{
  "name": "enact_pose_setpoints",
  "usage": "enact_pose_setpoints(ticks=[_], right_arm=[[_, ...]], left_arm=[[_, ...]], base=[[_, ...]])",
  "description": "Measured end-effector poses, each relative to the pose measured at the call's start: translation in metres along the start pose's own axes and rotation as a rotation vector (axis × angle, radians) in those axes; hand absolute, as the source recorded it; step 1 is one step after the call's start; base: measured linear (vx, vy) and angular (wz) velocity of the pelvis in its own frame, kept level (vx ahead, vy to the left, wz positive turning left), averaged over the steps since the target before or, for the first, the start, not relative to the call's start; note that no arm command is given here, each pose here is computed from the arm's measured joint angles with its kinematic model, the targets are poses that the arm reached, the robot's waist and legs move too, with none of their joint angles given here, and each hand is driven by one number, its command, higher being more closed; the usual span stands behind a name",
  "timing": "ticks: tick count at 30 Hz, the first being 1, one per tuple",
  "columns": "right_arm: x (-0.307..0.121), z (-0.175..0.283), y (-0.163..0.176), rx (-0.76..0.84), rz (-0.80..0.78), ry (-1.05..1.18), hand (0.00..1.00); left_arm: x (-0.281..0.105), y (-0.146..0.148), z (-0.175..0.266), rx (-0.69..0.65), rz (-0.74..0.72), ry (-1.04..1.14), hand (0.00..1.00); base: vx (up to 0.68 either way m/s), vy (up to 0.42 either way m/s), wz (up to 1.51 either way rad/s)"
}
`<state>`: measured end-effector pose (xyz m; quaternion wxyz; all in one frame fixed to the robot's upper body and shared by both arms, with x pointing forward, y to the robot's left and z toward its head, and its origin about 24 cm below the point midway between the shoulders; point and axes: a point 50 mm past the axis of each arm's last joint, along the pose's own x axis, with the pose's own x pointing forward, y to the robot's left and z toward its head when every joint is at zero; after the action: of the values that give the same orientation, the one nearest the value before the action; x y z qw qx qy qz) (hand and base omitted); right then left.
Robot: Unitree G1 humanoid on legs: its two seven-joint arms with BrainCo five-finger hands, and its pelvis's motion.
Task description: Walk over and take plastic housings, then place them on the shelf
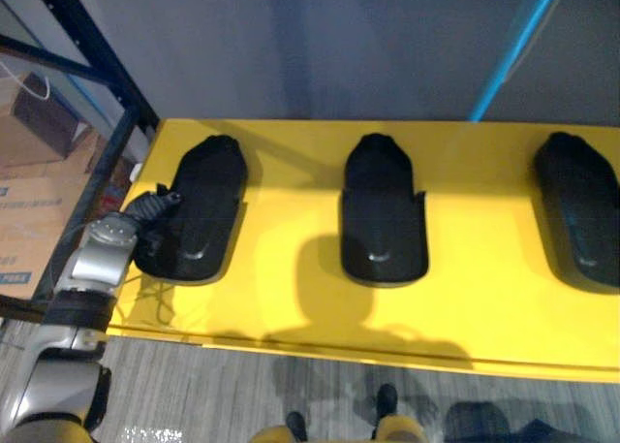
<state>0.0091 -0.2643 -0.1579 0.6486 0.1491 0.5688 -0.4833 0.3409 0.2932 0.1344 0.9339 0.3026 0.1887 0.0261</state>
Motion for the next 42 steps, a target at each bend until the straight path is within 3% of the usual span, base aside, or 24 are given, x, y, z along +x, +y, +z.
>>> enact_pose_setpoints(ticks=[17,25,42], right_arm=[[0.0,0.011,0.004,-0.133,0.009,0.05,0.0],[-0.004,0.004,0.019,-0.168,0.049,0.055,0.0],[-0.003,-0.003,0.017,-0.179,0.039,0.085,0.0]], left_arm=[[-0.005,-0.017,0.005,0.078,-0.028,-0.132,1.0],[-0.01,-0.023,0.0,0.155,0.033,-0.19,1.0],[-0.006,-0.044,-0.01,0.156,0.121,-0.207,1.0]], base=[[0.05,0.015,0.14],[0.07,0.005,0.05],[0.01,-0.02,-0.01]])
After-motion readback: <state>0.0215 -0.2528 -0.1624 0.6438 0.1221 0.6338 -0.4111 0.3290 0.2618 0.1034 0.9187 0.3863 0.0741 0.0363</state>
